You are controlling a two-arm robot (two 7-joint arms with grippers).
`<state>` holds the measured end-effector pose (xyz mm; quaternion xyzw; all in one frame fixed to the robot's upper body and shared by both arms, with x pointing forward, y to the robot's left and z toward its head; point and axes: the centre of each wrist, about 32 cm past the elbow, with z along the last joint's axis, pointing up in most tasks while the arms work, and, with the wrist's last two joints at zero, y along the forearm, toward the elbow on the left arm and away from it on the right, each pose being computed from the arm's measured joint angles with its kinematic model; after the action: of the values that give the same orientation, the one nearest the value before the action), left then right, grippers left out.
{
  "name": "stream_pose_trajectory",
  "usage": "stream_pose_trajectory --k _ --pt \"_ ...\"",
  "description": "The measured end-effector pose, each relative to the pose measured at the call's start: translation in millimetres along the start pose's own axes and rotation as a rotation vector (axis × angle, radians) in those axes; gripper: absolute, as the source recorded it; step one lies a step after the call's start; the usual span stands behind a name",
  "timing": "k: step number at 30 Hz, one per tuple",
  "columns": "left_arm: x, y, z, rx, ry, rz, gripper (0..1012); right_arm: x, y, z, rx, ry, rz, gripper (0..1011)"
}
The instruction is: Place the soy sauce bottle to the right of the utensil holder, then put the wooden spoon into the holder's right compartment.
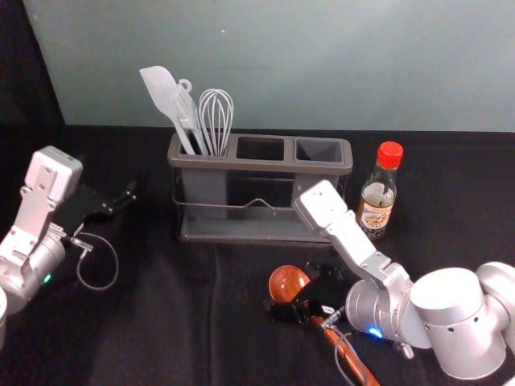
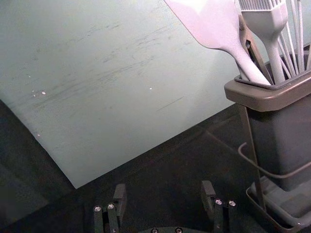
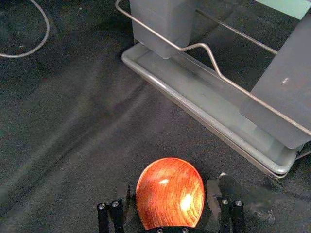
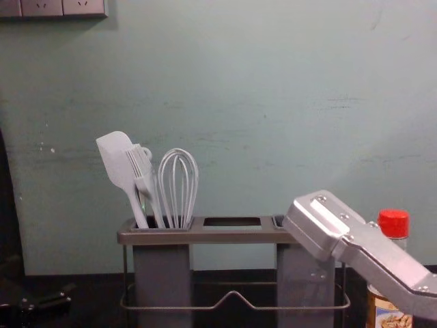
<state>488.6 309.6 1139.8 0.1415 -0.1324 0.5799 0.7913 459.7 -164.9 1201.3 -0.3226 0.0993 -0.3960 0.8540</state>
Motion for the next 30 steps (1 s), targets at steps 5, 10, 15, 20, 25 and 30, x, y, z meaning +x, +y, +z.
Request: stream_pose_trajectory --k 5,10,15,20,25,30 --pt "0.0 0.0 0.0 0.0 0.0 0.0 1005 0.4 5.2 -1.7 0.007 -0.016 -0.002 1002" --pt "0.0 0.0 0.0 0.0 0.0 0.0 1005 0.4 4.8 -1.6 0.006 -0.015 -0.002 1002" --pt "0.0 0.0 0.0 0.0 0.0 0.0 1005 0.3 4.3 -1.3 0.005 -0.013 -0.002 1002" --pt "0.0 0.0 0.0 0.0 0.0 0.0 1005 0.3 4.0 -1.1 0.004 -0.012 -0.001 979" --pt "0.0 0.0 0.0 0.0 0.0 0.0 1005 0.3 3.6 -1.0 0.004 -0.011 -0.001 883" --pt "0.0 0.0 0.0 0.0 0.0 0.0 1005 0.4 3.5 -1.0 0.004 -0.01 -0.001 839"
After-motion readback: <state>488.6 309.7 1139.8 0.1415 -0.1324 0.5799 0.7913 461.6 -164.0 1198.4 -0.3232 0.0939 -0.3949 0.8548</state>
